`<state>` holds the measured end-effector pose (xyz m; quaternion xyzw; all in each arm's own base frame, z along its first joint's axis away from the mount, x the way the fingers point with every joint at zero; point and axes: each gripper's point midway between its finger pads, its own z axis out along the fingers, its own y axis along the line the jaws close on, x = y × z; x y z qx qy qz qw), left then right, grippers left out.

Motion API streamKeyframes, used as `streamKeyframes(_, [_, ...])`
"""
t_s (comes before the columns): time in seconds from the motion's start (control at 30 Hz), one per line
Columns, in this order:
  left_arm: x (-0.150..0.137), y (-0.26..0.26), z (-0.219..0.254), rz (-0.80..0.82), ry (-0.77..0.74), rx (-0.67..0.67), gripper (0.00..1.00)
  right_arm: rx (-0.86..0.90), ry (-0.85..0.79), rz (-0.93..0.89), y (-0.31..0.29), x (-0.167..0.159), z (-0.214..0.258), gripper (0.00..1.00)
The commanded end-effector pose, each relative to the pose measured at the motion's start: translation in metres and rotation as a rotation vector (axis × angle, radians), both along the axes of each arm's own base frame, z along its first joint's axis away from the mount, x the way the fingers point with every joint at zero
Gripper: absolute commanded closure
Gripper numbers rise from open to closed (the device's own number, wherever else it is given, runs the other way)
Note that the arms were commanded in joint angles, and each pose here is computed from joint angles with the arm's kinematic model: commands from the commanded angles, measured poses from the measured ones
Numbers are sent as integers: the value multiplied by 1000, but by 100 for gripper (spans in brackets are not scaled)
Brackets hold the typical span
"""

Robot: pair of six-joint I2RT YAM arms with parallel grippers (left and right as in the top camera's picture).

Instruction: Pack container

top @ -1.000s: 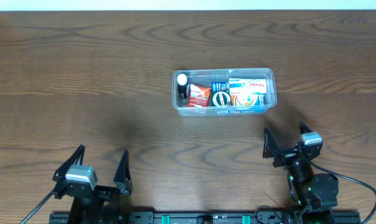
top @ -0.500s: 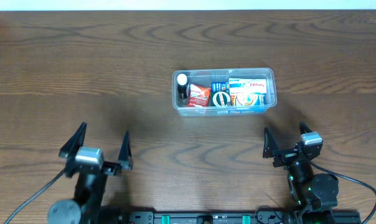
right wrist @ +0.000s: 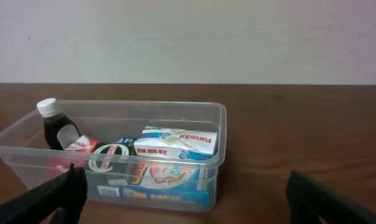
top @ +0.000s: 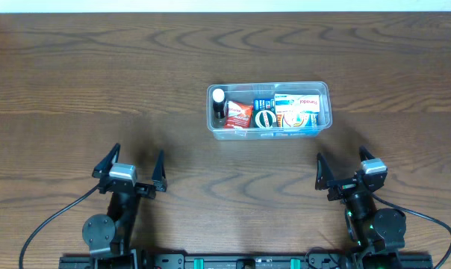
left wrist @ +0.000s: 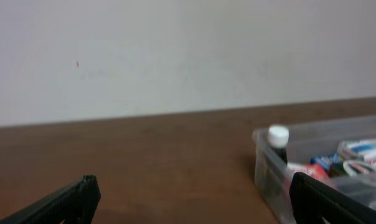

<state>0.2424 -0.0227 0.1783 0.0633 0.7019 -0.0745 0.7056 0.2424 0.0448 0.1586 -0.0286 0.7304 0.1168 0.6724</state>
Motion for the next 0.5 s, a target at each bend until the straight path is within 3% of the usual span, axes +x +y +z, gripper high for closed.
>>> streamKeyframes(0.0, [1,3,-14,18,52,-13,2,2,7,-4,0,0,-2,1])
streamKeyframes(0.17, [1,21,-35,124,138,-18,2,2,7,-4,0,0,-2,1])
streamKeyframes(0.47, [2,22,-41,130,164,-19,2,2,7,-4,0,0,-2,1])
